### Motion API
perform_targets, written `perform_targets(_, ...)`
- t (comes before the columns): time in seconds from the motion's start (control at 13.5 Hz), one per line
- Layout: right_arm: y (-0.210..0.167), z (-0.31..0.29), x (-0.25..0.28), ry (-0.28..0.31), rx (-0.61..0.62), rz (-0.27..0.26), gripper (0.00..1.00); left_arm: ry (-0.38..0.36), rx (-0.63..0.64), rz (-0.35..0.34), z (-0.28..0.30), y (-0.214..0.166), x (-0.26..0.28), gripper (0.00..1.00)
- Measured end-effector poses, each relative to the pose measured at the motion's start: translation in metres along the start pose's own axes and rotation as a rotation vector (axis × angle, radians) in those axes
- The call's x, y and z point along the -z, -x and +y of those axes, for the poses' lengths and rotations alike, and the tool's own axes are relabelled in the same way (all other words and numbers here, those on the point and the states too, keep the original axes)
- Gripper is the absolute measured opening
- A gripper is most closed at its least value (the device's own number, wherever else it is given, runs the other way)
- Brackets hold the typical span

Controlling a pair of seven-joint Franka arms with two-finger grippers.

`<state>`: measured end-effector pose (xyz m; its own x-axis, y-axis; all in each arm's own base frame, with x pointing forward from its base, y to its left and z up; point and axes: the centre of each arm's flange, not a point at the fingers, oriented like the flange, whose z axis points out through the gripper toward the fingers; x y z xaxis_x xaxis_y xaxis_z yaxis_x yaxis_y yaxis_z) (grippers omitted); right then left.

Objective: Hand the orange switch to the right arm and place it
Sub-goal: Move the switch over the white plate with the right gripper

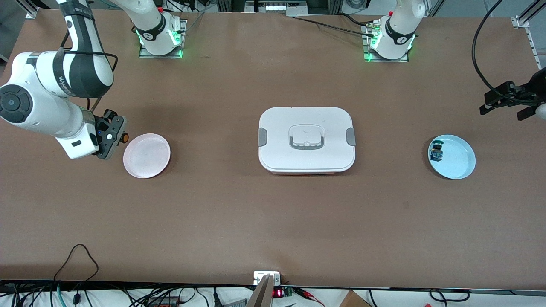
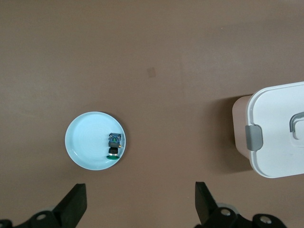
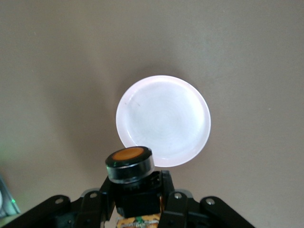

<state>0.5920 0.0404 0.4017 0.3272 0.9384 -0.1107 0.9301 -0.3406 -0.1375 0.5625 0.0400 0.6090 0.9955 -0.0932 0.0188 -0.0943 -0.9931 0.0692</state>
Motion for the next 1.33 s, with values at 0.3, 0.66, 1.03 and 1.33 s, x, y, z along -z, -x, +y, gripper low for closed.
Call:
perform_targets(0.3, 0.001, 0.000, -0.012, 0.011, 0.040, -0.007, 0.41, -0.033, 0.016, -0.023, 0.005, 0.001, -0.003, 1.00)
perform_targets(0.66, 0.007, 0.000, -0.042, 0.027, 0.072, 0.001, 0.41, -0.035, 0.076, -0.054, 0.010, 0.002, -0.015, 1.00)
perform_targets(1.03, 0.011, -0.004, -0.083, 0.088, 0.084, 0.025, 0.41, -0.035, 0.077, -0.059, 0.013, 0.001, -0.017, 1.00)
perform_targets(1.33, 0.015, -0.013, -0.133, 0.151, 0.085, 0.047, 0.41, -0.035, 0.076, -0.056, 0.014, 0.000, -0.017, 1.00)
